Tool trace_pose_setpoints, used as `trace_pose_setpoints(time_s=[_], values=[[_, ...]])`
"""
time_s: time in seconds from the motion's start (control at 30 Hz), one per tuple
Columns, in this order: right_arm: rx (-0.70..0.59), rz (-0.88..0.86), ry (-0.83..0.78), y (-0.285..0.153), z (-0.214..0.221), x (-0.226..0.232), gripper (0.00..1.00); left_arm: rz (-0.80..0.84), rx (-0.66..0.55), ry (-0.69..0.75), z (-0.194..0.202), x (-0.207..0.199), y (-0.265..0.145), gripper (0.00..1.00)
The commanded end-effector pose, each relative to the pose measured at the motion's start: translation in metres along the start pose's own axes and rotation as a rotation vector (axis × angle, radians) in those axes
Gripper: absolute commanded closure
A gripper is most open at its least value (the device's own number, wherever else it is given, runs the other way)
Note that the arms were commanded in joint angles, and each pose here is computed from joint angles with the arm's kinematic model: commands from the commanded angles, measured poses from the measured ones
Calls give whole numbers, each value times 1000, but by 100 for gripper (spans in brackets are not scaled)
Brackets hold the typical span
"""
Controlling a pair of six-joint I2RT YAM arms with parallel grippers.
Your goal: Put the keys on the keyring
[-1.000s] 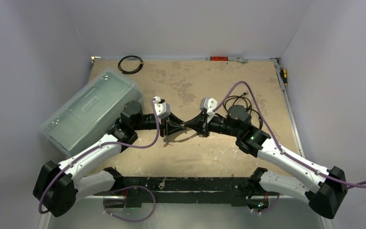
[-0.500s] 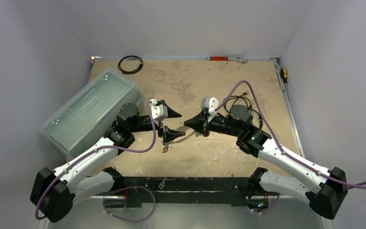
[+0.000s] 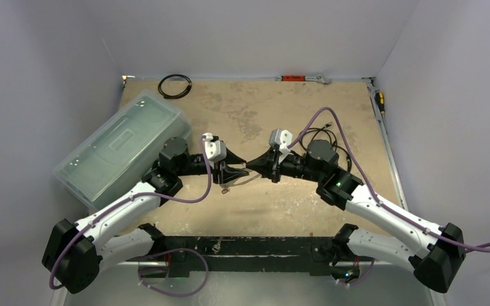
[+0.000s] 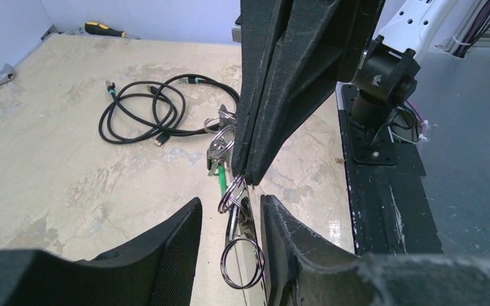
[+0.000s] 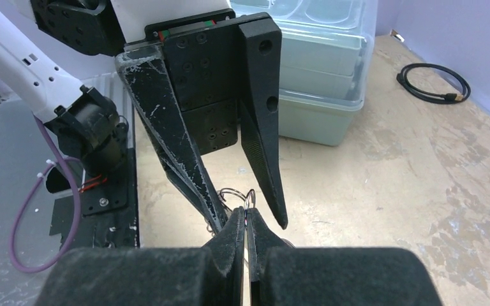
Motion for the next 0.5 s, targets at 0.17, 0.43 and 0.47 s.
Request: trace_pose_setpoints(time_s=[0.17,0.43,0.47], values=[[-141,-38,-61,3,-48,3,100,54,-60,10,-15,-6,6,76],[-151,-17,-21,3,-56,0,85,69,-57,26,-13,-10,5,100],[-162,0,-14,0,-60,-2,70,68,-56,27,-13,-11,5,100]])
Point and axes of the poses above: each gripper's point midway between its finger pads, its own y axis out along the fingers, its own x axis along the line the jaws close on, z = x × y, the point moved 1 cm from there along -y, back along the fingers, and after that the axes turned 7 degrees about -y, right-handed, at the moved point
